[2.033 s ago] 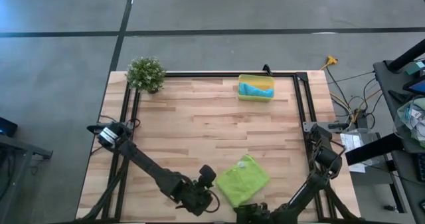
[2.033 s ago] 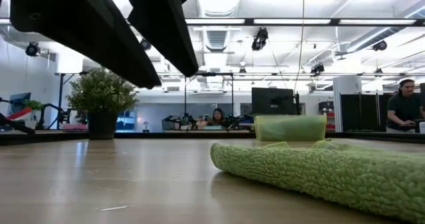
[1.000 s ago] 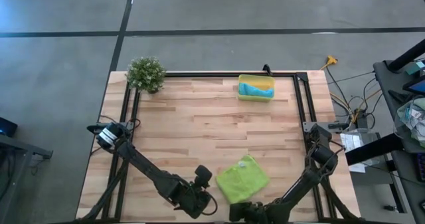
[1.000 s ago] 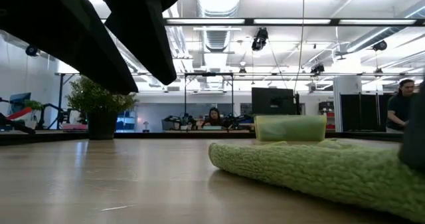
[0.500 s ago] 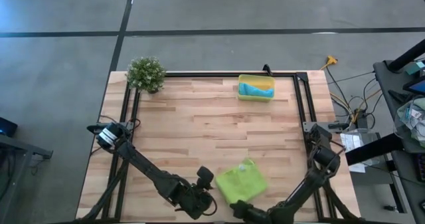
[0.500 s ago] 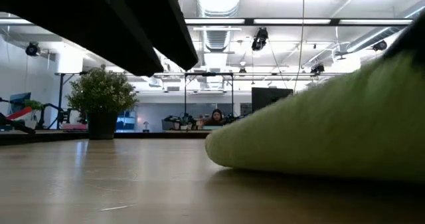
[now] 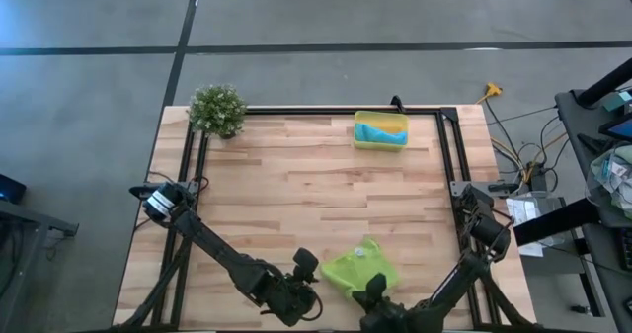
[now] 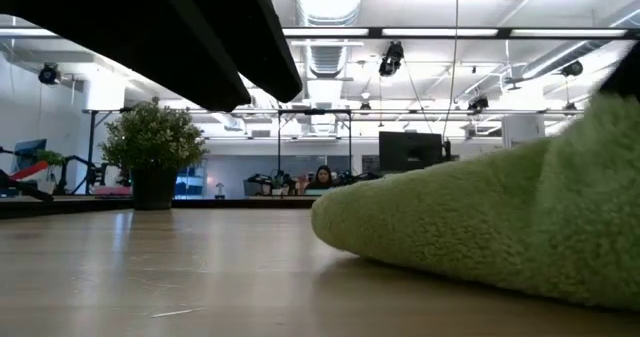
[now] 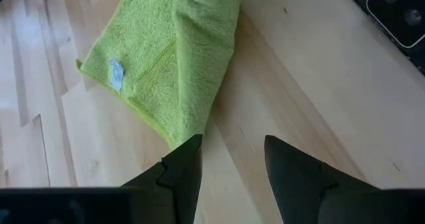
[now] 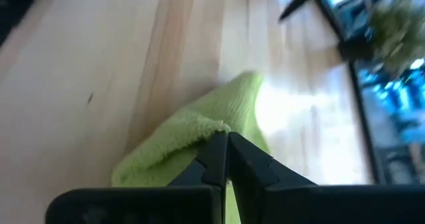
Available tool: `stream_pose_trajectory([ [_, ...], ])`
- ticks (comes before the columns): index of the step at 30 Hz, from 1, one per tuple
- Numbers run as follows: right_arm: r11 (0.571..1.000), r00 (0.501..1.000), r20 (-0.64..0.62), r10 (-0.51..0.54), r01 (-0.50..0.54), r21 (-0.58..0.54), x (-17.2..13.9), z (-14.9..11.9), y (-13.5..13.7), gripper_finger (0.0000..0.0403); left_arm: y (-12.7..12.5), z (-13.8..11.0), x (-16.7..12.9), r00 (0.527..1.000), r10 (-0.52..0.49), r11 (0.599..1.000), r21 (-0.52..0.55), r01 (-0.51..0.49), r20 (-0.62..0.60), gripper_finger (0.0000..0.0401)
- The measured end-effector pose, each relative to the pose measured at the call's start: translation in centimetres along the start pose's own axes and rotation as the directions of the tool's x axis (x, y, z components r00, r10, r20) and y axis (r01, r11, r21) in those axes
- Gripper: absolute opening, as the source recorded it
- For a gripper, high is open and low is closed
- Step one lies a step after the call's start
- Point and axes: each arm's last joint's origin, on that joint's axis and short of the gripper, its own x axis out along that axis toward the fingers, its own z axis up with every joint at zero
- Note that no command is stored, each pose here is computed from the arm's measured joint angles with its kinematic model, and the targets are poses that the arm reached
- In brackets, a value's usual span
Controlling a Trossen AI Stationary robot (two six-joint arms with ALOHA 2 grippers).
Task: Roll microfiber towels into tight, uniform cylinder then place into a basket
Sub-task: Roll the green microfiber towel
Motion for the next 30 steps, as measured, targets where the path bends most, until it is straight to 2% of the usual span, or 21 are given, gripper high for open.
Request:
stream_pose_trajectory([
  [8, 0.995, 0.996, -0.068, 0.060, -0.055, 0.080, -0.6, -0.9, 0.3, 0.0009, 0.0, 0.3, 0.0, 0.999, 0.000, 1.000, -0.013, 0.000, 0.033, 0.0147],
  [12, 0.992, 0.991, -0.083, 0.103, -0.096, 0.084, -1.0, -1.0, 0.7, 0.0009, 0.0, 0.6, 0.0, 0.998, 0.000, 1.000, -0.004, 0.000, 0.060, 0.0147],
  [19, 0.988, 0.990, -0.088, 0.108, -0.097, 0.119, -1.3, -1.4, 0.9, 0.0009, 0.0, 0.8, 0.0, 0.996, 0.001, 1.000, -0.001, -0.001, 0.084, 0.0147],
  [26, 0.986, 0.986, -0.142, 0.092, -0.070, 0.150, -0.7, -2.9, 1.0, 0.0009, -0.7, 1.4, 1.2, 0.986, -0.014, 0.997, 0.079, 0.001, 0.166, 0.0147],
  [30, 0.983, 0.983, -0.157, 0.097, -0.070, 0.170, -0.6, -3.4, 1.2, 0.0009, -0.8, 1.1, 2.7, 0.987, -0.006, 0.988, 0.150, -0.019, 0.162, 0.0147],
])
